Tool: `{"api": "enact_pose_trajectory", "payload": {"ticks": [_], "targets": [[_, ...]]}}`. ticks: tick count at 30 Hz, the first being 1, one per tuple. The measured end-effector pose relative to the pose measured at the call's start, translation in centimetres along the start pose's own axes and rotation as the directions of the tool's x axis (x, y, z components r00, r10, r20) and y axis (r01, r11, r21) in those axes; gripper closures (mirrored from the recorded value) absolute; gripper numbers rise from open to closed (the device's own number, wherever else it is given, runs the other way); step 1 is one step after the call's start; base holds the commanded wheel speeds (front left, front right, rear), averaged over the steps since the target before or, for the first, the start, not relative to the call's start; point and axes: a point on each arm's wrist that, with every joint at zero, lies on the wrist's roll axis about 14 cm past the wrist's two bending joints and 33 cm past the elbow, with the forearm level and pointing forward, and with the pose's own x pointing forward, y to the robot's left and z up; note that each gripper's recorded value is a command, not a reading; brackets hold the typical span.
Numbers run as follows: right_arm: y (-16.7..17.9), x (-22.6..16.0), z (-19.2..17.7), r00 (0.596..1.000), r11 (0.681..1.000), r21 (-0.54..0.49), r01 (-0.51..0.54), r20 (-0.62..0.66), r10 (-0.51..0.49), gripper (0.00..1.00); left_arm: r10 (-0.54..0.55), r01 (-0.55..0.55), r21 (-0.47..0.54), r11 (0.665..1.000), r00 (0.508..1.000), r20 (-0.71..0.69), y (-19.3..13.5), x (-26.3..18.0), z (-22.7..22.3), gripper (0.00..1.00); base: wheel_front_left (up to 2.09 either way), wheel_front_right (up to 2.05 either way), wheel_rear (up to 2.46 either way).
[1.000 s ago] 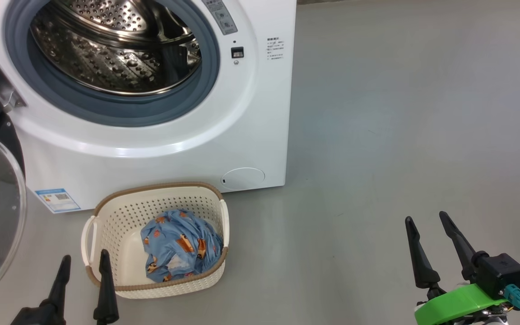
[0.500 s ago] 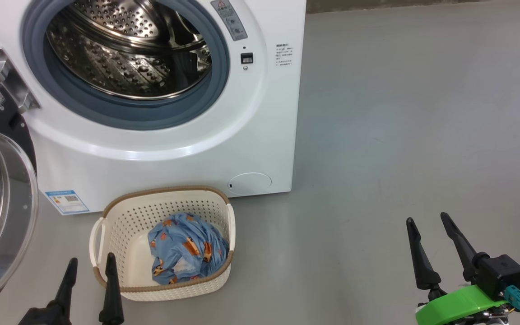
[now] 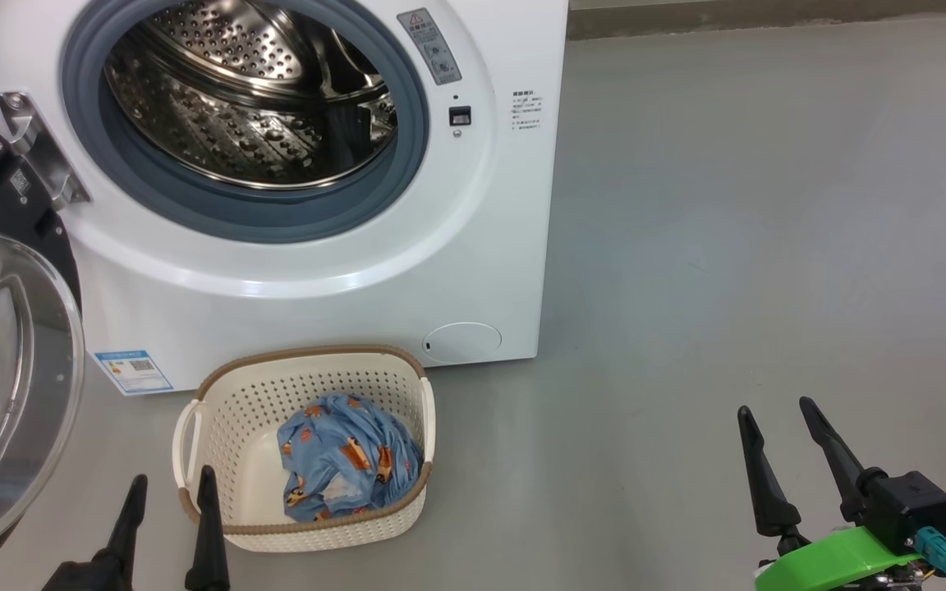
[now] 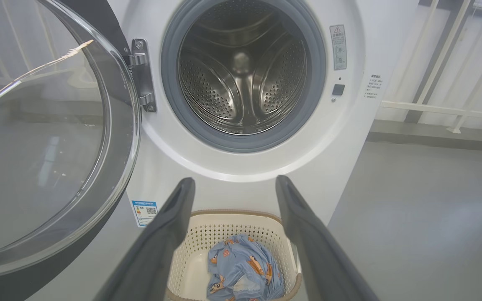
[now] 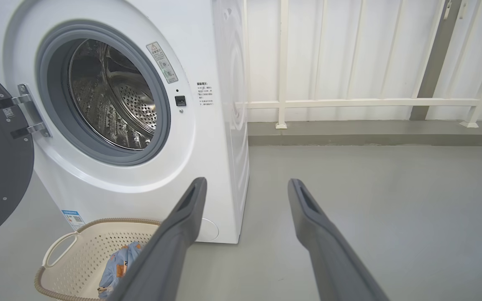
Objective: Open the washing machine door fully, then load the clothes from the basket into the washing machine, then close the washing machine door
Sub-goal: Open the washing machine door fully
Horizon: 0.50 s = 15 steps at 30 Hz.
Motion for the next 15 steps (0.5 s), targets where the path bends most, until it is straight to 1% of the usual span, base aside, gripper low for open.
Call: {"api": "enact_pose_trajectory", "payload": {"ticks": [15], "targets": [[0.13,0.0,-0.1,1.0,1.0,0.006,-0.003,-0.003,0.003,0.0,0.005,-0.005,0.001,1.0,1.0,-0.012,0.15,-0.24,-0.36,0.0,0.0,0.0,0.0]]}}
